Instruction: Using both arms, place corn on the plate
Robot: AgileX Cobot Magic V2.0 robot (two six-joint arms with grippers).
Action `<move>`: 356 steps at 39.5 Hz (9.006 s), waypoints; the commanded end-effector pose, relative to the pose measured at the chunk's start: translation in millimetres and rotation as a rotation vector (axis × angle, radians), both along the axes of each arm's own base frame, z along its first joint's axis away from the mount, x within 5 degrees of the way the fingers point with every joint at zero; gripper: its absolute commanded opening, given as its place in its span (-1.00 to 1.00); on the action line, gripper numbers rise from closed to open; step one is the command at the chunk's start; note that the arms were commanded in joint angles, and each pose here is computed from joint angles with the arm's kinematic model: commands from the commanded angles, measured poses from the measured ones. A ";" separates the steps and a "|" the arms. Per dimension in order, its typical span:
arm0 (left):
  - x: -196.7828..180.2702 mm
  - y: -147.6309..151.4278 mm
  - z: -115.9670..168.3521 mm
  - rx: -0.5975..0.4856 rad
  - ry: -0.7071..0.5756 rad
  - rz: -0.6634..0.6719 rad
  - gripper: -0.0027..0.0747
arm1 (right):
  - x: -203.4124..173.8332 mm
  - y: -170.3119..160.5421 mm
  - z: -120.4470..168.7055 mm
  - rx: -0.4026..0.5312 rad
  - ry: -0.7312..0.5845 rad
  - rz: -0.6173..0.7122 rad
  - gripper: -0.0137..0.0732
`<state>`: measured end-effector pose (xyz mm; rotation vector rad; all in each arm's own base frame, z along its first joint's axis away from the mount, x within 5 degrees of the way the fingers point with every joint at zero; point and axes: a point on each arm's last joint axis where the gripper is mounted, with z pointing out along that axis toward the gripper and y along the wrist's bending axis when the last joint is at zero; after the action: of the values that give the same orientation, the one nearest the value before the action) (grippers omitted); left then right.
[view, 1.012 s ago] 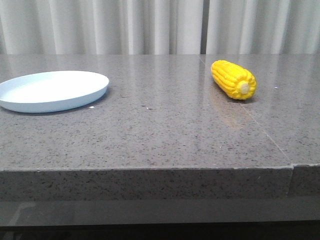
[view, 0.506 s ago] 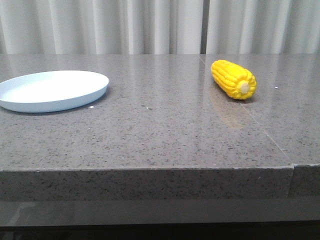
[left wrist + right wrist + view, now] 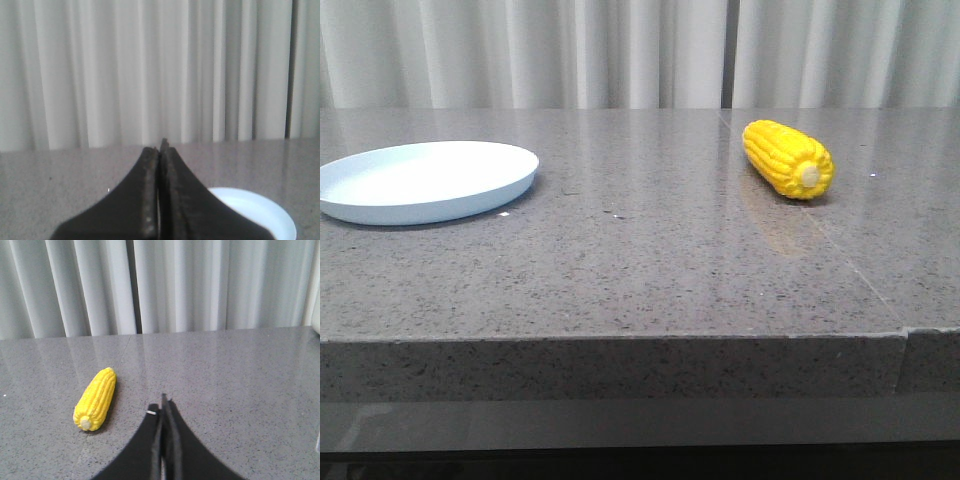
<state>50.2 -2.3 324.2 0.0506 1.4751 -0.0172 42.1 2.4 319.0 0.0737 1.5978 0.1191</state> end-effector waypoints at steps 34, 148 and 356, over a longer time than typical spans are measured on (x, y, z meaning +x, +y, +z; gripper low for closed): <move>28.4 -1.4 25.5 -0.002 0.060 -0.001 0.69 | 28.1 0.1 33.5 0.000 0.066 -0.003 0.81; 343.4 -154.0 -24.2 -0.149 1.116 -0.358 -0.69 | 28.1 0.1 33.5 0.000 0.066 -0.003 0.81; -30.7 7.5 -23.0 -0.056 0.028 -0.160 -0.98 | 329.3 211.6 -25.8 0.388 0.844 0.495 0.72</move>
<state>25.8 4.7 286.3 0.1175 1.6142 -0.1704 373.2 216.9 258.5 0.0297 2.5114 0.8443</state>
